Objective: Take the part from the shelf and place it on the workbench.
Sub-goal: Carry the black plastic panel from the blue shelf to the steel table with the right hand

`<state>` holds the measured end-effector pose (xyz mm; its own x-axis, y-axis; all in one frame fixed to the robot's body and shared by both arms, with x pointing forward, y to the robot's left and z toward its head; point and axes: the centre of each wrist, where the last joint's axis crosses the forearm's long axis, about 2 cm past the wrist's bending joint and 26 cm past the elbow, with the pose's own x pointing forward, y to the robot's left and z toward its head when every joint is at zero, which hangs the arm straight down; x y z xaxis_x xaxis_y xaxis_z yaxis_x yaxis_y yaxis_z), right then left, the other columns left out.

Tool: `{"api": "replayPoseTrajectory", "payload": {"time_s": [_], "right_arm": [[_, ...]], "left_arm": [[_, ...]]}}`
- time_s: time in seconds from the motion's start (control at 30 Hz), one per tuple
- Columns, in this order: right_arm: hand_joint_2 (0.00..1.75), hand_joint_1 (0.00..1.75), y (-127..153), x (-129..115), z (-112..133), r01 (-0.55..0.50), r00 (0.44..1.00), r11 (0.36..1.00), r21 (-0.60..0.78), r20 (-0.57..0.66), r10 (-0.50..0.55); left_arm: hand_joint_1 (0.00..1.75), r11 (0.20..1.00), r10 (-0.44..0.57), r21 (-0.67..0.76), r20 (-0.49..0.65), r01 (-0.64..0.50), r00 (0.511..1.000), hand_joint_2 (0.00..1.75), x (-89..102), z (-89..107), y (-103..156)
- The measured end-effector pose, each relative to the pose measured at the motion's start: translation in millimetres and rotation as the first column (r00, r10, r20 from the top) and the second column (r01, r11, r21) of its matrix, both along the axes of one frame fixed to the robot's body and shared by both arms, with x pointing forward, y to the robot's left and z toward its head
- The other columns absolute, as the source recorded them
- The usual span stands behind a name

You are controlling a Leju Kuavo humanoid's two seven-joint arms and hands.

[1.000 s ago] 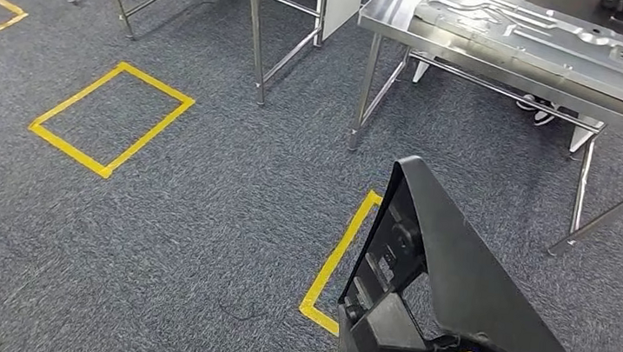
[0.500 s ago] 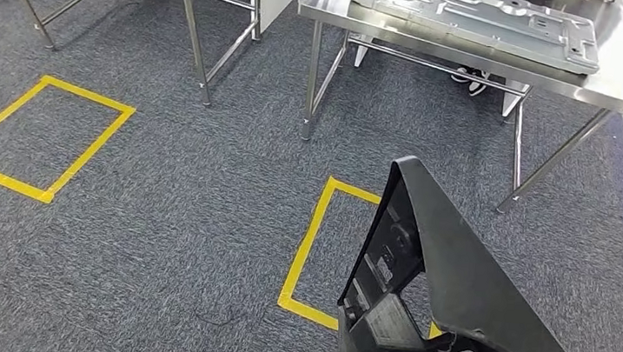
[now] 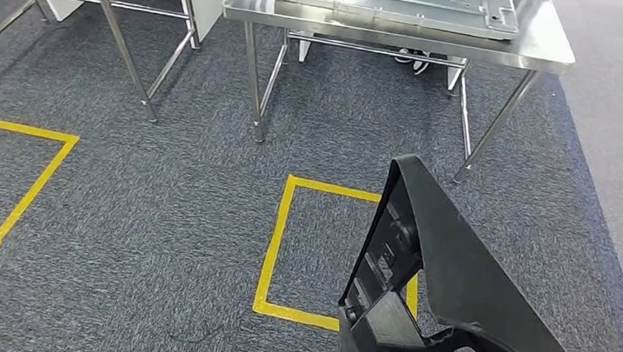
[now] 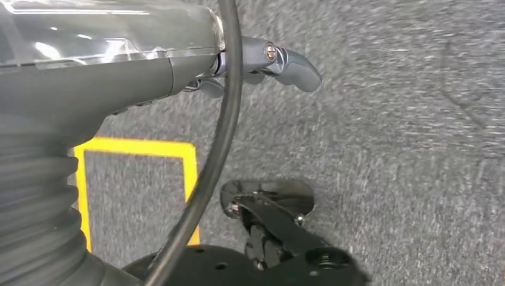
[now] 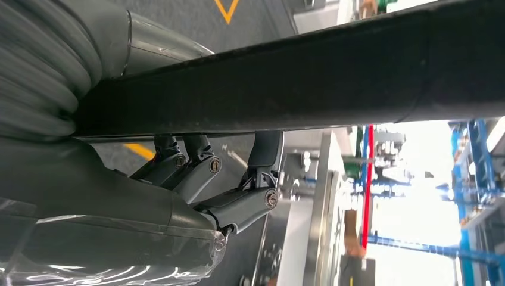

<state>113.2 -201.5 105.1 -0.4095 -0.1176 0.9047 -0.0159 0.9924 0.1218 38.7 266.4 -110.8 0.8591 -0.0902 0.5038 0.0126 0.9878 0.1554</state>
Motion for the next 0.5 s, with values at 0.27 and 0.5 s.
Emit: {"api": "replayPoseTrajectory", "payload": {"time_s": [0.27, 0.5], "right_arm": [[1.75, 1.75, 0.4, -1.0, -0.4, 0.013, 1.0, 1.0, -0.006, -0.01, -0.013], [1.75, 1.75, 2.1, -0.1, 0.4, 0.025, 1.0, 1.0, -0.012, -0.011, -0.025]], "left_arm": [[0.0, 1.0, -0.003, 0.0, 0.004, 0.003, 1.0, 1.75, 2.5, 0.3, 0.1], [0.0, 1.0, -0.002, 0.003, -0.006, 0.002, 1.0, 1.75, -0.8, -0.1, 1.1]]}}
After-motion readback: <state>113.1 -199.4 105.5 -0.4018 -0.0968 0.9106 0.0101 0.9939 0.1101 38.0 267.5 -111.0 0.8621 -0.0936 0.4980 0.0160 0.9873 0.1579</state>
